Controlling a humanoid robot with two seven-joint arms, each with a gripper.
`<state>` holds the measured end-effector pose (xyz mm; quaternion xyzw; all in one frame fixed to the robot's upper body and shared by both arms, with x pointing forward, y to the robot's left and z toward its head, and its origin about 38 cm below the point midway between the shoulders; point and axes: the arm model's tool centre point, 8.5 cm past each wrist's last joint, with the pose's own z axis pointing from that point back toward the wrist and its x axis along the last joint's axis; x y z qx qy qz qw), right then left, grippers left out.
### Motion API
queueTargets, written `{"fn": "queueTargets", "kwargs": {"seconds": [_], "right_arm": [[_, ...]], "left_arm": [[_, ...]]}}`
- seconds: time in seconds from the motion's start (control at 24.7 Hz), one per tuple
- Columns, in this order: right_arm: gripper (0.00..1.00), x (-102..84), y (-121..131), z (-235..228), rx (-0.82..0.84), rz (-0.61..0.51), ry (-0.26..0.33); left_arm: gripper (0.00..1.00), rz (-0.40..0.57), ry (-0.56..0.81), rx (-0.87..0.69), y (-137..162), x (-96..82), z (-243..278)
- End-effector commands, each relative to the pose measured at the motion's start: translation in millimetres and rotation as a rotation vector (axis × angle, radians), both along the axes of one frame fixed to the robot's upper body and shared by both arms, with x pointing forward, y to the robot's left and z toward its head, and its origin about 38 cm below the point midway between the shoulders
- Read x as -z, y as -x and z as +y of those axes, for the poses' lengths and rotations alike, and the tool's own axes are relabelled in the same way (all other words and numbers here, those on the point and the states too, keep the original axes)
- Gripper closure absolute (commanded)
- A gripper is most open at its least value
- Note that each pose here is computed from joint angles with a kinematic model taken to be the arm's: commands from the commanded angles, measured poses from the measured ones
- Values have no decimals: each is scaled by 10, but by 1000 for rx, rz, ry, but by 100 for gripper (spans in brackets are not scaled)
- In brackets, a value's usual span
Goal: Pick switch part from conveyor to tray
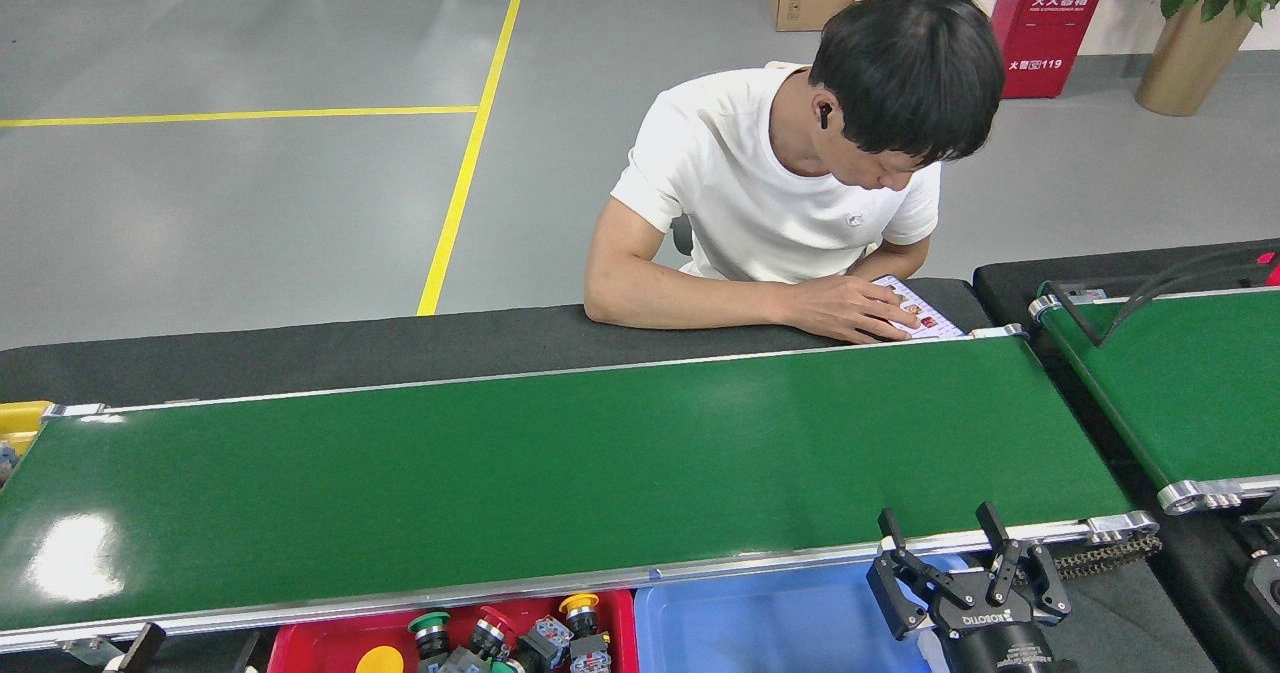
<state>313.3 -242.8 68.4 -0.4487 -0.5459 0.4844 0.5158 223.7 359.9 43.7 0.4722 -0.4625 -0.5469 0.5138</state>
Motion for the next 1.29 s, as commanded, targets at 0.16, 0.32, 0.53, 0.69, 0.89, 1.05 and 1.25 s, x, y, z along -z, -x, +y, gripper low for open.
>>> {"fn": "queueTargets", "kwargs": {"seconds": [0.16, 0.32, 0.53, 0.69, 0.89, 1.05, 1.25], "right_arm": [[1, -87, -28, -92, 30, -25, -2], [1, -101, -24, -200, 54, -30, 6], [1, -104, -24, -189, 40, -31, 7], [1, -110, -13, -306, 72, -30, 18], [1, -58, 63, -398, 95, -12, 24], [1, -40, 92, -444, 108, -6, 27], [1, -17, 117, -446, 108, 2, 26]], "left_arm": [[1, -45, -17, -62, -80, -25, -114], [1, -33, -5, -40, -73, 15, -220], [1, -26, 16, -71, -56, 42, -233], [1, -33, 23, -59, -150, 9, -285], [1, -39, 31, -34, -283, -32, -381], [1, -43, 40, -13, -328, -26, -475], [1, -45, 50, 11, -358, -23, -571]]}}
